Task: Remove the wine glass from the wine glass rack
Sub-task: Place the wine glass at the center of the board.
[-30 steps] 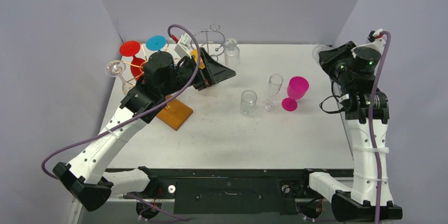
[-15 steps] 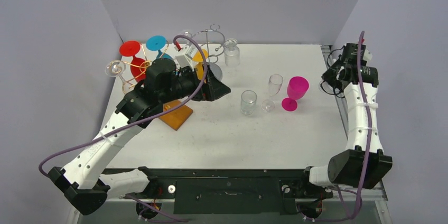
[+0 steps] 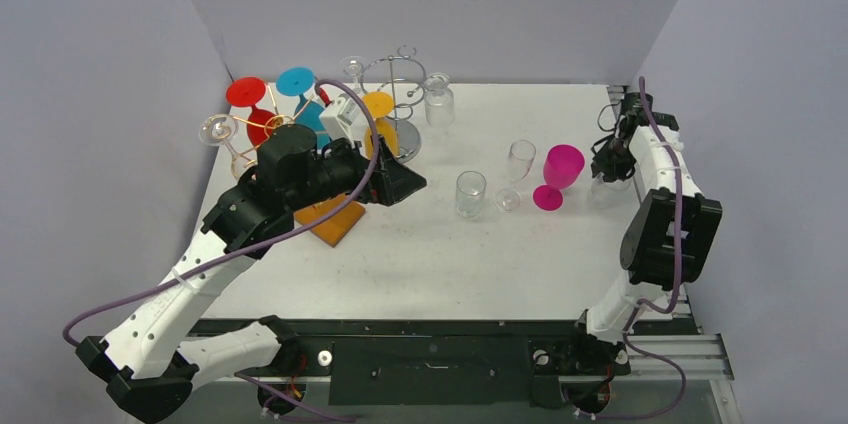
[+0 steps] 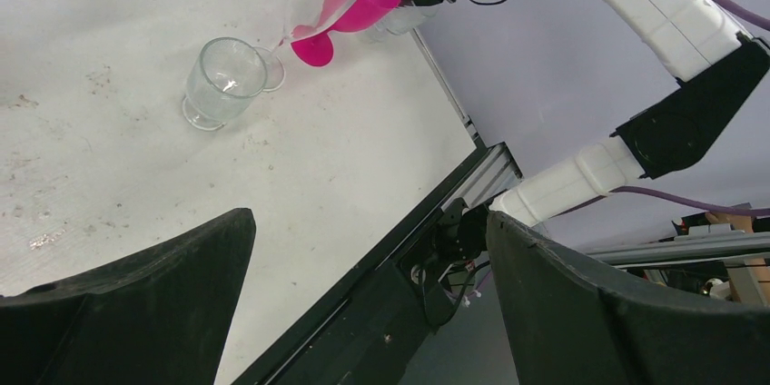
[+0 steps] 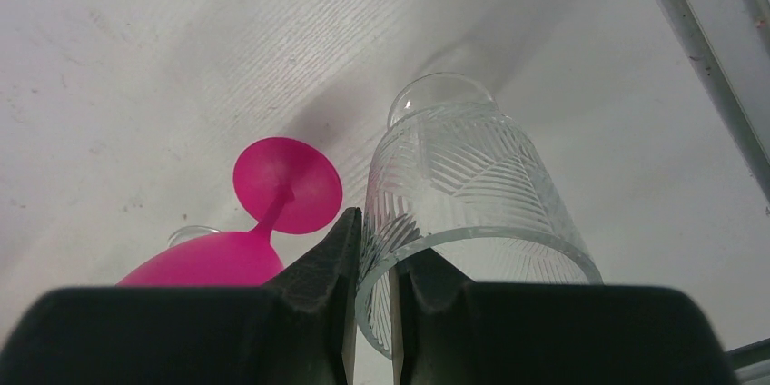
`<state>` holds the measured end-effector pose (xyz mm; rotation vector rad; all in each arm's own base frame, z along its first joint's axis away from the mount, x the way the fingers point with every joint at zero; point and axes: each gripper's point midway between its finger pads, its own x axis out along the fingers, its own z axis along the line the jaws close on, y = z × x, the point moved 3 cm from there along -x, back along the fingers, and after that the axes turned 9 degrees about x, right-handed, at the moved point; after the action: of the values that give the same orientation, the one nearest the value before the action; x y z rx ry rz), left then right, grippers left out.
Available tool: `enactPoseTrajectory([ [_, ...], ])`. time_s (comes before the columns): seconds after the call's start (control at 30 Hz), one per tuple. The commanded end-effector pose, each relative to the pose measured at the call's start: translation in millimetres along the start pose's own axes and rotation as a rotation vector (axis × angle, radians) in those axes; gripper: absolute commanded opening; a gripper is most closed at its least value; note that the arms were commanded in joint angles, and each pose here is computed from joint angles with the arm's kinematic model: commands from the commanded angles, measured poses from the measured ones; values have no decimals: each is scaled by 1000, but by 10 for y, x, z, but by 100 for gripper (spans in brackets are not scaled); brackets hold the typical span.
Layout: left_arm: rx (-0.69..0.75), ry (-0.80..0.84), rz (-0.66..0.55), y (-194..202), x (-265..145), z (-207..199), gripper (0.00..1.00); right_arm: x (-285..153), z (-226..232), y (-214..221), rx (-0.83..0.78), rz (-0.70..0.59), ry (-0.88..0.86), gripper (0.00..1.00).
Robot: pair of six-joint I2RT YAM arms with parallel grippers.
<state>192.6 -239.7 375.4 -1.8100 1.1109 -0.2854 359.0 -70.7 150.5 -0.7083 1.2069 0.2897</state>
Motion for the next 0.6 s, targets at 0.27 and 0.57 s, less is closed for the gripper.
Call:
enactPoseTrajectory([
  [0.27, 30, 27, -23, -27, -60, -49, 96, 186, 145, -272, -6, -11, -16, 2],
  [0.57, 25, 32, -16, -25, -26, -51, 96, 227, 154, -294, -11, -5, -5, 16],
])
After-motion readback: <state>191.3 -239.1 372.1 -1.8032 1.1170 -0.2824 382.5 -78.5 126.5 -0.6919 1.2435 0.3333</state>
